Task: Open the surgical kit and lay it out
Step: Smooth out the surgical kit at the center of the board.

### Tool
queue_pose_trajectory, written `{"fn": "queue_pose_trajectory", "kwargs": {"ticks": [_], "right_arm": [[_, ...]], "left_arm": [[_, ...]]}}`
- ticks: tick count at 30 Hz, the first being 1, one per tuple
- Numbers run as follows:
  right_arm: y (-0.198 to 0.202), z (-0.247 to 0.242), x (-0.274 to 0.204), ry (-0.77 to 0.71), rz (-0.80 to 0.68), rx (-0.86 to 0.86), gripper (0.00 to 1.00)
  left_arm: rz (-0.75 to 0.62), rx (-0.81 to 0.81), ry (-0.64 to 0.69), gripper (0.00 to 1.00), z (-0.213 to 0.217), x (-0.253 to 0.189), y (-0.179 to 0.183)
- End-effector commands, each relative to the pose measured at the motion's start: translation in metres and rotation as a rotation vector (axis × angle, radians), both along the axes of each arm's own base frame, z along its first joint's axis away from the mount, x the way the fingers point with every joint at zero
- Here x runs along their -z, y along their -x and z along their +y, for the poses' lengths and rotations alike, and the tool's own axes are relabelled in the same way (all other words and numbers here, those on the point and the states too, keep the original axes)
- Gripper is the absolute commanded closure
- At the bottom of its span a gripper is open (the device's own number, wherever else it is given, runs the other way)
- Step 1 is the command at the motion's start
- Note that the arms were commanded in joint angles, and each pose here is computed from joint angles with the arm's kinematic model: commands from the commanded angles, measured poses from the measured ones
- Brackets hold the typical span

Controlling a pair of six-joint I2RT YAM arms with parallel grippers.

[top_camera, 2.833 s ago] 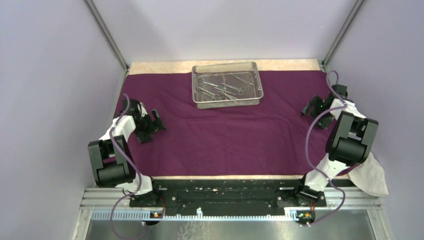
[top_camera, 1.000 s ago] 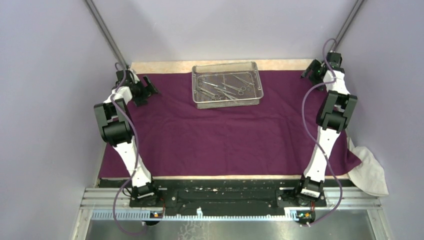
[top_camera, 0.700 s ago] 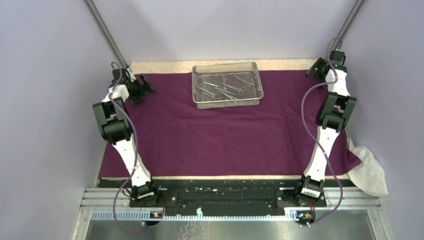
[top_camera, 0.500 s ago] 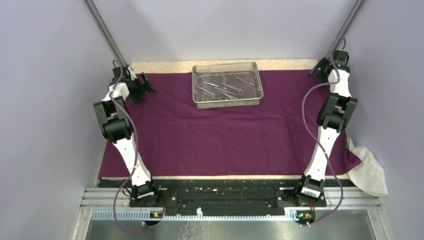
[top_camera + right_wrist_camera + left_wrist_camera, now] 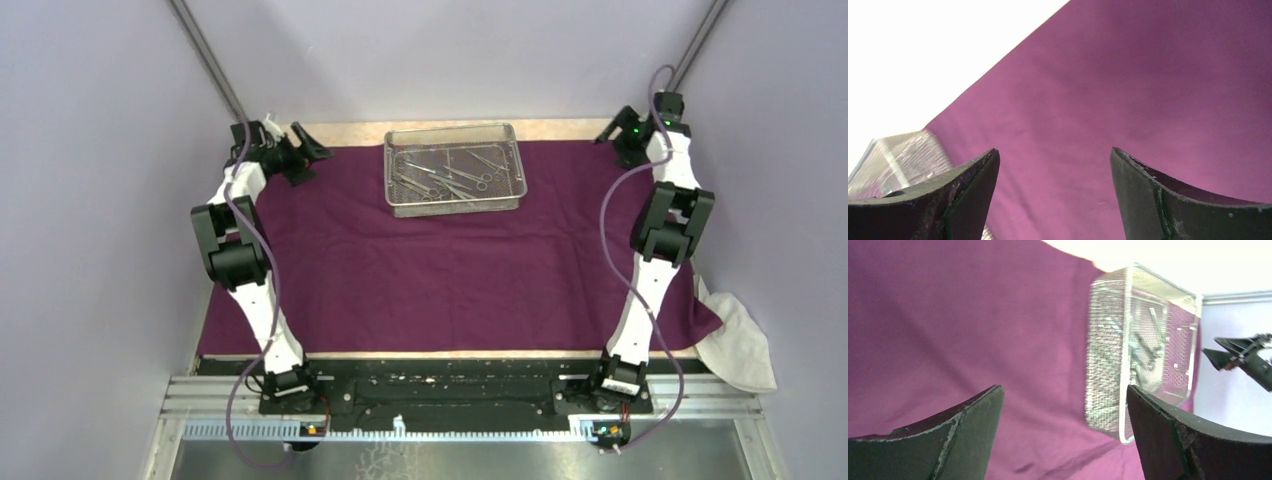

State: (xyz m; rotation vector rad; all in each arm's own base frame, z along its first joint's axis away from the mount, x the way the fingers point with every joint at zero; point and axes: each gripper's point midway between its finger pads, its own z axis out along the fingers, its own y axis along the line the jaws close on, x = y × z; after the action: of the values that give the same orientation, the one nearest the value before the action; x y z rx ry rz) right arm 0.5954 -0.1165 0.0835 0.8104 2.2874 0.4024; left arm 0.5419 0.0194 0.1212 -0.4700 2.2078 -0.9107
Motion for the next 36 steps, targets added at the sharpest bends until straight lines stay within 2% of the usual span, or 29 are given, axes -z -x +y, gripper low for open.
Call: {"fn": "queue_pose_trajectory", "kwargs": {"ticks": [1, 7, 10, 13, 17, 24, 28, 36], "right_arm": [[-0.013, 0.088, -0.047, -0.099, -0.122, -0.175, 0.2], [-0.023, 0.144, -0.039, -0.17, -0.14, -0.274, 0.21], [-0.026, 0.161, -0.031, -0.193, -0.143, -0.289, 0.24], [-0.03, 0.171, -0.018, -0.221, -0.141, -0.296, 0.34], [-0.033, 0.175, 0.003, -0.235, -0.116, -0.283, 0.36], [-0.035, 0.177, 0.033, -0.241, -0.078, -0.268, 0.35], [-0.033, 0.164, 0.053, -0.184, -0.034, -0.213, 0.35], [-0.025, 0.114, 0.097, -0.059, 0.075, -0.046, 0.35]], "left_arm": [[-0.183, 0.098, 0.111, 0.01, -0.06, -0.064, -0.014], [-0.209, 0.198, 0.144, 0.05, -0.127, -0.054, -0.037], [-0.184, 0.19, 0.157, 0.12, -0.143, -0.038, -0.043], [-0.165, 0.163, 0.179, 0.21, -0.145, -0.021, -0.046], [-0.13, 0.133, 0.202, 0.29, -0.145, -0.001, -0.05], [-0.116, 0.066, 0.267, 0.3, -0.143, 0.022, -0.053], [-0.023, -0.003, 0.279, 0.31, -0.138, 0.055, -0.059], [0.11, -0.15, 0.223, 0.3, -0.121, 0.106, -0.074]]}}
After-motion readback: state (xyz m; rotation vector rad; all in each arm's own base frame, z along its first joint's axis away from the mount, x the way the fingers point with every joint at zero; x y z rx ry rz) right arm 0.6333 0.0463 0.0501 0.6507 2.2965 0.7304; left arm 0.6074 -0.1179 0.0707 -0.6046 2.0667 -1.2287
